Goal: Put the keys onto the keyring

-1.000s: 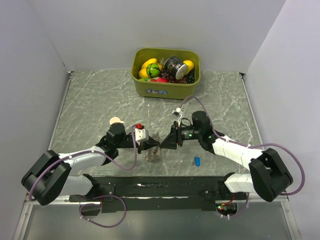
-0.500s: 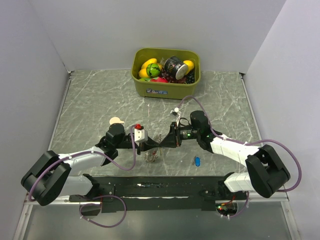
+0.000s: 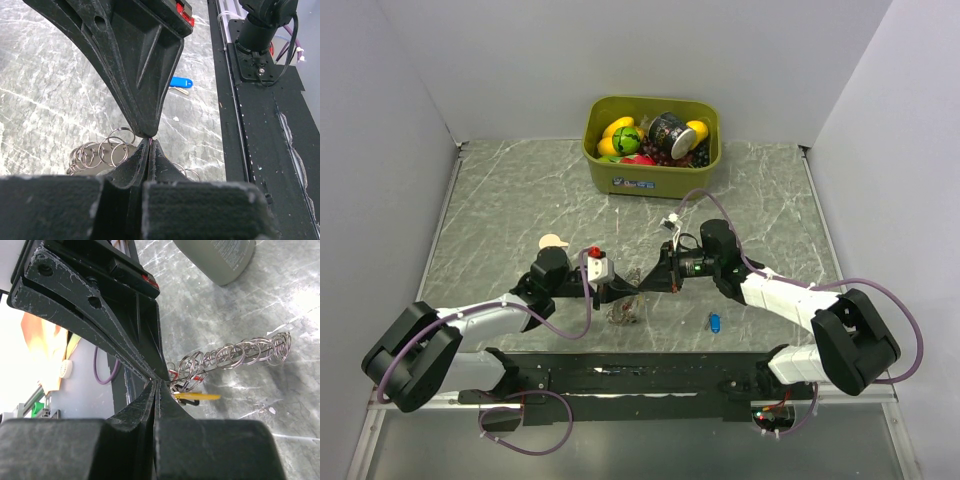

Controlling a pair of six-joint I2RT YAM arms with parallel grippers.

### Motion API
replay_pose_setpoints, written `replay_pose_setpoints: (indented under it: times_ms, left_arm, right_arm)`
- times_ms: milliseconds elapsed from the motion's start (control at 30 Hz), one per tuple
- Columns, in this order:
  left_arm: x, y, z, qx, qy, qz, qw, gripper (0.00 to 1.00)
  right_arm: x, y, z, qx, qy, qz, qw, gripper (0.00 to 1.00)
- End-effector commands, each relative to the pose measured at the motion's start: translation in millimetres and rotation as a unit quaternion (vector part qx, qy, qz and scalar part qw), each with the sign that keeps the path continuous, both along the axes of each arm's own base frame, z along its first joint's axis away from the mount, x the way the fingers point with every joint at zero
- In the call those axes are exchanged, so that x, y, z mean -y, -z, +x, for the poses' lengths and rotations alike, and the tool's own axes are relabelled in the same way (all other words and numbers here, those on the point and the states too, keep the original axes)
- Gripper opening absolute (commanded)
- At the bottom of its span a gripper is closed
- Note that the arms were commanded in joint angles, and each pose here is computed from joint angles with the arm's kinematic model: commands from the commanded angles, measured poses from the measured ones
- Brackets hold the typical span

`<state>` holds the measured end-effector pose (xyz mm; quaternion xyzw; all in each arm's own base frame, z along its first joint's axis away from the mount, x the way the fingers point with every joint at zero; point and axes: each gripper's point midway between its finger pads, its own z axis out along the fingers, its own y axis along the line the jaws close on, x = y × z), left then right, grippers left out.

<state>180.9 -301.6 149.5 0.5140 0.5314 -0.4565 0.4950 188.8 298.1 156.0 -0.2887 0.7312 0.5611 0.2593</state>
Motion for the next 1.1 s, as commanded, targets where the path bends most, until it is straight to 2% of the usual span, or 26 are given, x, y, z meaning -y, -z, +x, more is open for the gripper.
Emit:
replay_pose_setpoints:
  times_ms: [0, 33, 67, 133, 167, 233, 267, 867, 1000, 1067]
  left_arm:
    - [6, -29, -8, 0.041, 0.023, -0.044, 0.998, 0.01]
    - [6, -32, -8, 0.042, 0.019, -0.050, 0.998, 0.01]
    - [6, -33, -7, 0.039, 0.018, -0.054, 0.998, 0.01]
    - [5, -38, -9, 0.037, 0.016, -0.070, 0.997, 0.01]
    - [6, -38, -9, 0.041, 0.016, -0.073, 0.996, 0.01]
    - [5, -37, -13, 0.013, 0.016, -0.083, 0.996, 0.01]
    - [5, -43, -13, 0.022, 0.018, -0.096, 0.995, 0.01]
    - [4, -45, -11, 0.019, 0.012, -0.110, 0.994, 0.01]
    - [4, -47, -12, 0.018, 0.016, -0.113, 0.993, 0.01]
    - [5, -48, -13, 0.020, 0.021, -0.115, 0.993, 0.01]
  right_arm:
    - [-10, -26, 5, 0.049, -0.014, 0.030, 0.998, 0.00]
    - [-9, -25, 2, 0.050, -0.014, 0.031, 0.998, 0.00]
    - [-8, -23, 2, 0.053, -0.012, 0.030, 0.998, 0.10]
    - [-6, -25, -1, 0.061, -0.013, 0.035, 0.997, 0.25]
    - [-6, -26, -1, 0.064, -0.012, 0.037, 0.997, 0.36]
    - [-5, -26, -2, 0.068, -0.011, 0.040, 0.997, 0.41]
    - [-5, -25, -2, 0.071, -0.012, 0.040, 0.997, 0.43]
    - [-3, -18, -19, 0.066, -0.052, 0.052, 0.995, 0.42]
    - [-3, -20, -16, 0.068, -0.049, 0.051, 0.995, 0.36]
    - [-4, -20, -16, 0.067, -0.048, 0.052, 0.995, 0.26]
